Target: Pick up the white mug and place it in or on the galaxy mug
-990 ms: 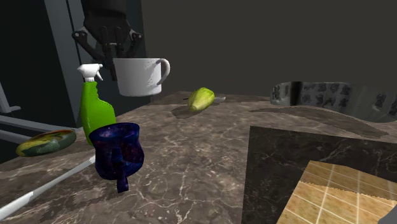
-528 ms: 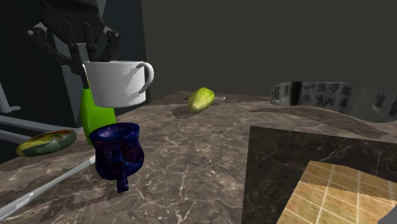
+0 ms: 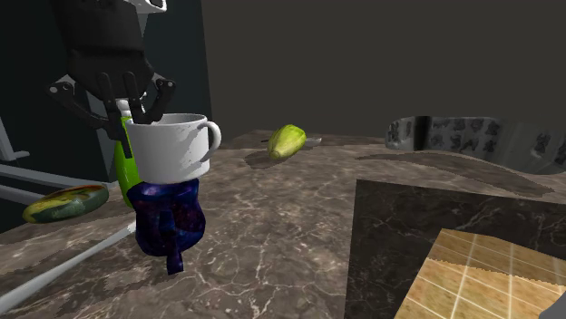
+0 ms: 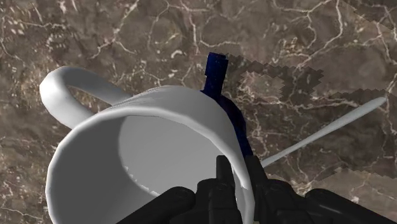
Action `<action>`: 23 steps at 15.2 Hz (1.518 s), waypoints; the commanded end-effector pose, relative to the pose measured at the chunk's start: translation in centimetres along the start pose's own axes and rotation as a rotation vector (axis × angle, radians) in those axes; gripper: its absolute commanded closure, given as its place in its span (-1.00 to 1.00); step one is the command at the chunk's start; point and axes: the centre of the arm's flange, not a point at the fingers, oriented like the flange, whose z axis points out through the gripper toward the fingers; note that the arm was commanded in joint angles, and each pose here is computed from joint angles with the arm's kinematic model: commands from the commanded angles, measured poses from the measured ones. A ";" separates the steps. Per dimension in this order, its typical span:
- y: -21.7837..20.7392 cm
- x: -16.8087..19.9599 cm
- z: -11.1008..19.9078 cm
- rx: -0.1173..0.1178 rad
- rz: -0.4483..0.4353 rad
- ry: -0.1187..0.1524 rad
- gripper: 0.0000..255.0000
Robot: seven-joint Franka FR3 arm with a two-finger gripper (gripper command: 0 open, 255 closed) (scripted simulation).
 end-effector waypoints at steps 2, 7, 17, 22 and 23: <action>-0.1 0.0 1.6 0.001 0.000 0.000 1.00; -0.1 -0.1 3.0 0.001 0.000 0.000 1.00; -0.2 -0.1 3.0 0.001 0.000 0.000 -1.00; -0.1 -0.1 -2.0 0.001 0.000 0.000 -1.00; -0.1 -0.1 -2.0 0.001 0.000 0.000 -1.00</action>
